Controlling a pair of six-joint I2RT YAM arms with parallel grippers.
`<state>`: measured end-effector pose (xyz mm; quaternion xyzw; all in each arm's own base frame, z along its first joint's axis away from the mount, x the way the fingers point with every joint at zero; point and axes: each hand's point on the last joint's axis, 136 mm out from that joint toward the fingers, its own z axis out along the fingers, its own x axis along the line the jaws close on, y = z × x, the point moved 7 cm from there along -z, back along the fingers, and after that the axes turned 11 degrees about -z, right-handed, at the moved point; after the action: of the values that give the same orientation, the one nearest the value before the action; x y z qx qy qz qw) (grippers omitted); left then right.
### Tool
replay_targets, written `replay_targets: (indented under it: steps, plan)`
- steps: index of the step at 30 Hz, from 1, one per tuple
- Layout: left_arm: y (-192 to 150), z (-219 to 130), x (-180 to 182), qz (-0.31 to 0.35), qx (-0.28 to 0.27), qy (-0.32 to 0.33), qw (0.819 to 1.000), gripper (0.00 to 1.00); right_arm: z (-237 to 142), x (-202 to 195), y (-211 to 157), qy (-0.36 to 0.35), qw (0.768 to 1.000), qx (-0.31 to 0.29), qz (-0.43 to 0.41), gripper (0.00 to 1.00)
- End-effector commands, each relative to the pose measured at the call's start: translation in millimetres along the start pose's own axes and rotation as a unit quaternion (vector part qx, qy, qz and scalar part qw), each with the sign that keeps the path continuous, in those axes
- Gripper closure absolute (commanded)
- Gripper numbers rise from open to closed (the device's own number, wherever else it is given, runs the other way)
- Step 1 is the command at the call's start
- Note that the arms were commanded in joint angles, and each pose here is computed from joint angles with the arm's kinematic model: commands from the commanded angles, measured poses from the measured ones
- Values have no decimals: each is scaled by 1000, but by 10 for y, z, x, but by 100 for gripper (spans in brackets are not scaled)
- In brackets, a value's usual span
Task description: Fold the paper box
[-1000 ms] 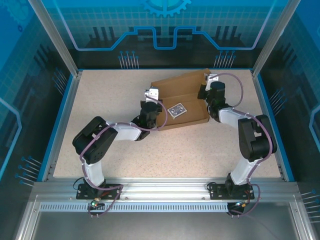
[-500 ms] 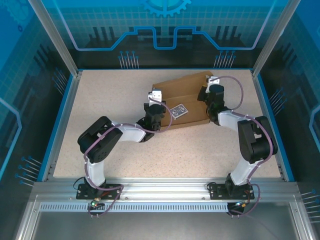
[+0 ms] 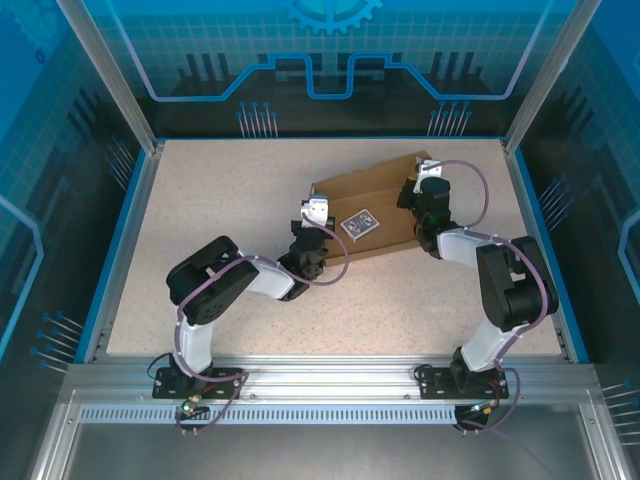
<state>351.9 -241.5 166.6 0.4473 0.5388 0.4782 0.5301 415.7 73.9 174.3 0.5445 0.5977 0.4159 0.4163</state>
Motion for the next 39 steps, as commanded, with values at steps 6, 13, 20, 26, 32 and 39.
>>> replay_targets:
  steps: [6,13,20,26,32,39]
  plan:
    - [-186,-205,-167,39,9,-78,996,100,-177,200,-285,64,997,34,-7,97]
    - [-192,-285,-176,47,14,-85,995,100,-275,131,-415,52,998,39,5,96]
    - [-231,-381,-136,56,24,-82,995,100,-361,93,-490,44,998,41,13,96]
    - [-328,-514,-131,64,39,-83,994,100,-411,103,-559,44,998,44,15,96]
    - [-381,-573,-66,72,45,-78,993,100,-475,106,-615,43,998,53,12,95]
    - [-395,-612,-10,82,41,-78,993,100,-561,55,-672,24,996,79,24,93]
